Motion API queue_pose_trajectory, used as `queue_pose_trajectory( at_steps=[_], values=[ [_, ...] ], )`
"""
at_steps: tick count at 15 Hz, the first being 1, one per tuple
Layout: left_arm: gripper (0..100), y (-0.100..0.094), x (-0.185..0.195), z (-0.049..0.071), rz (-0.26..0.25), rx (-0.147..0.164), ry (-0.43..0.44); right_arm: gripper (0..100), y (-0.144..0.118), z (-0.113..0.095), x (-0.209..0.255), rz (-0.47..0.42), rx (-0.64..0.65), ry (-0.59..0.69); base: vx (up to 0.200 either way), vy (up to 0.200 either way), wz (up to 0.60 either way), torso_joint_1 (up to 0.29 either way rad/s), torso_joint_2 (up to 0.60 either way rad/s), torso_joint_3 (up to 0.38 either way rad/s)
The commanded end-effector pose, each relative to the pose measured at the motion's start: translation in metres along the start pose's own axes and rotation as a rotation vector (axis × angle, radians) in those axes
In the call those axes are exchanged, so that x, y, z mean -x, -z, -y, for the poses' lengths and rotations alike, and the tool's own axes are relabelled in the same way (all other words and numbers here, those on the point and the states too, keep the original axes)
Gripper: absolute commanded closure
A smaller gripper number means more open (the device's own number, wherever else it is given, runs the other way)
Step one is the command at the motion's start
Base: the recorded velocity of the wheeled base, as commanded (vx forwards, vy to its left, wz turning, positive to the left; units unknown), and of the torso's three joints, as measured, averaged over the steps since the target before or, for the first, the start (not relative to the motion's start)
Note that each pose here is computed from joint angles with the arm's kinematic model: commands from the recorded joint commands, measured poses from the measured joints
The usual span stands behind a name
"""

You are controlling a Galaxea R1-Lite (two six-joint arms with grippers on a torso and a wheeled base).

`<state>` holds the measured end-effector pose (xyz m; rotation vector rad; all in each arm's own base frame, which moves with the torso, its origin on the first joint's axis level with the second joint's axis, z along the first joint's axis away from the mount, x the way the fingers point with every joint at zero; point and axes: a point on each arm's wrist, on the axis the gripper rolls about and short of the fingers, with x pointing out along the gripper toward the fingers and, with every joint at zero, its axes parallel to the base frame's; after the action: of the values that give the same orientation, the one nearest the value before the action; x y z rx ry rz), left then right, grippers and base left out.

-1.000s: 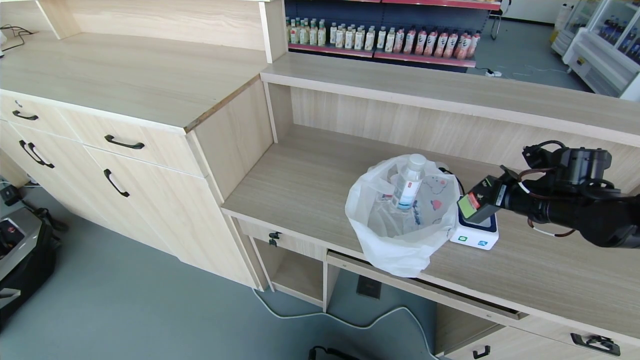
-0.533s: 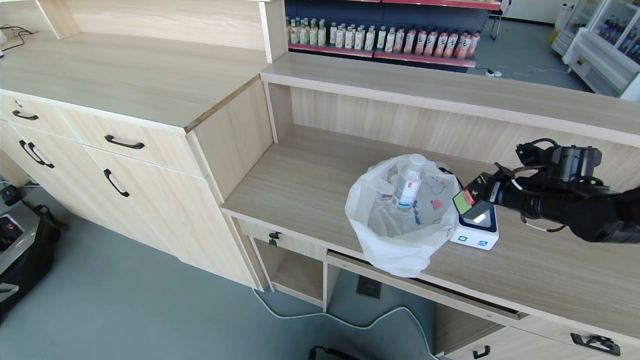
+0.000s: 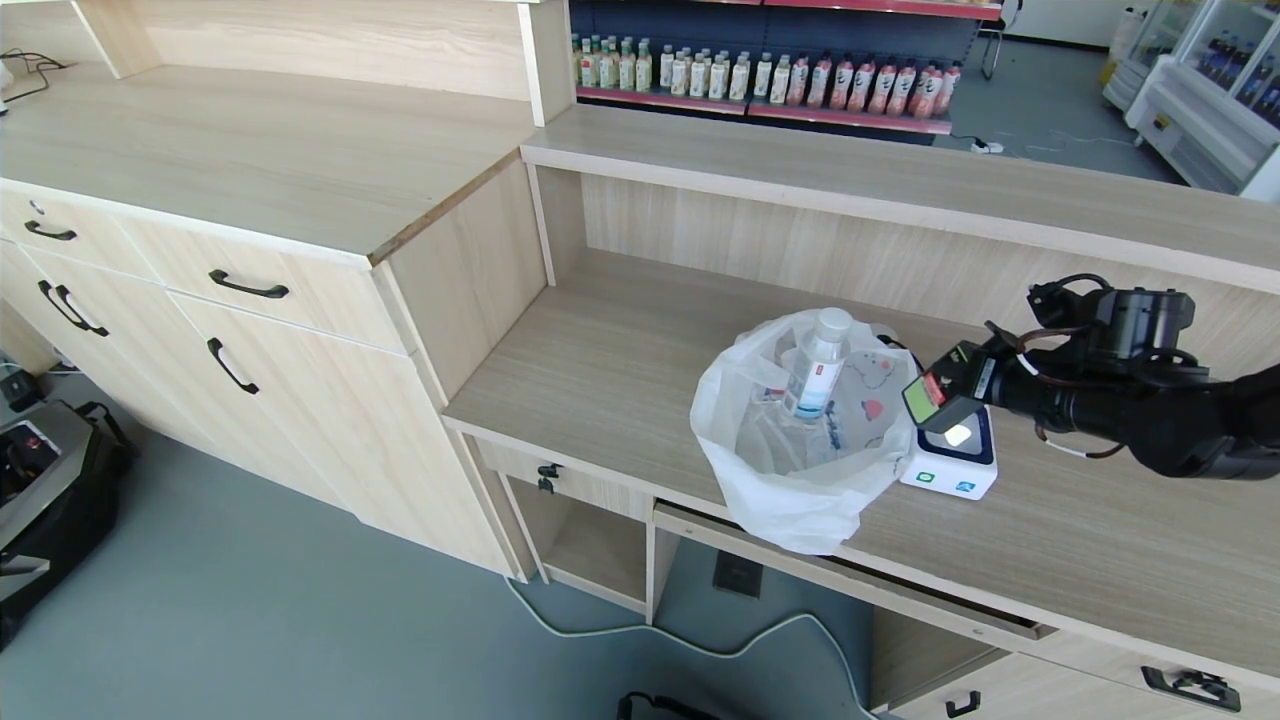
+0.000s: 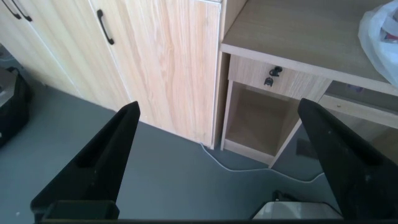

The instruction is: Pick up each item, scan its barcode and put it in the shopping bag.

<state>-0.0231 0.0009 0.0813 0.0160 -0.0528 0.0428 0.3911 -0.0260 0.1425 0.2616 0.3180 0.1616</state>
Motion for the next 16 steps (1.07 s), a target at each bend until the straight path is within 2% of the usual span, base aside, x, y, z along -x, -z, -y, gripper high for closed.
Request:
queue_pose_trajectory(
  at_steps=[1, 9, 11, 12, 14, 15, 16],
  values=[
    [0, 0.0, 0.0, 0.0, 0.0, 0.0, -0.001, 100, 0.001, 0.0, 0.0, -0.004, -0.001, -0.001, 0.0, 0.0, 0.0, 0.0, 0.0, 0.0],
    [0, 0.0, 0.0, 0.0, 0.0, 0.0, -0.001, 100, -0.003, -0.007, 0.0, 0.012, 0.013, -0.02, 0.0, 0.0, 0.0, 0.0, 0.0, 0.0],
    [0, 0.0, 0.0, 0.0, 0.0, 0.0, -0.001, 100, -0.033, -0.024, 0.048, 0.114, 0.053, -0.027, 0.0, 0.0, 0.0, 0.0, 0.0, 0.0],
    [0, 0.0, 0.0, 0.0, 0.0, 0.0, -0.001, 100, -0.036, -0.028, 0.072, 0.136, 0.086, -0.016, 0.0, 0.0, 0.0, 0.0, 0.0, 0.0],
    [0, 0.0, 0.0, 0.0, 0.0, 0.0, -0.001, 100, -0.01, -0.003, 0.167, 0.121, 0.461, 0.187, 0.0, 0.0, 0.0, 0.0, 0.0, 0.0],
    [0, 0.0, 0.0, 0.0, 0.0, 0.0, -0.001, 100, 0.002, 0.004, 0.199, 0.113, 0.606, 0.284, 0.0, 0.0, 0.0, 0.0, 0.0, 0.0],
    [0, 0.0, 0.0, 0.0, 0.0, 0.0, -0.001, 100, 0.008, 0.001, 0.218, 0.132, 0.671, 0.329, 0.0, 0.0, 0.0, 0.0, 0.0, 0.0]
  ],
)
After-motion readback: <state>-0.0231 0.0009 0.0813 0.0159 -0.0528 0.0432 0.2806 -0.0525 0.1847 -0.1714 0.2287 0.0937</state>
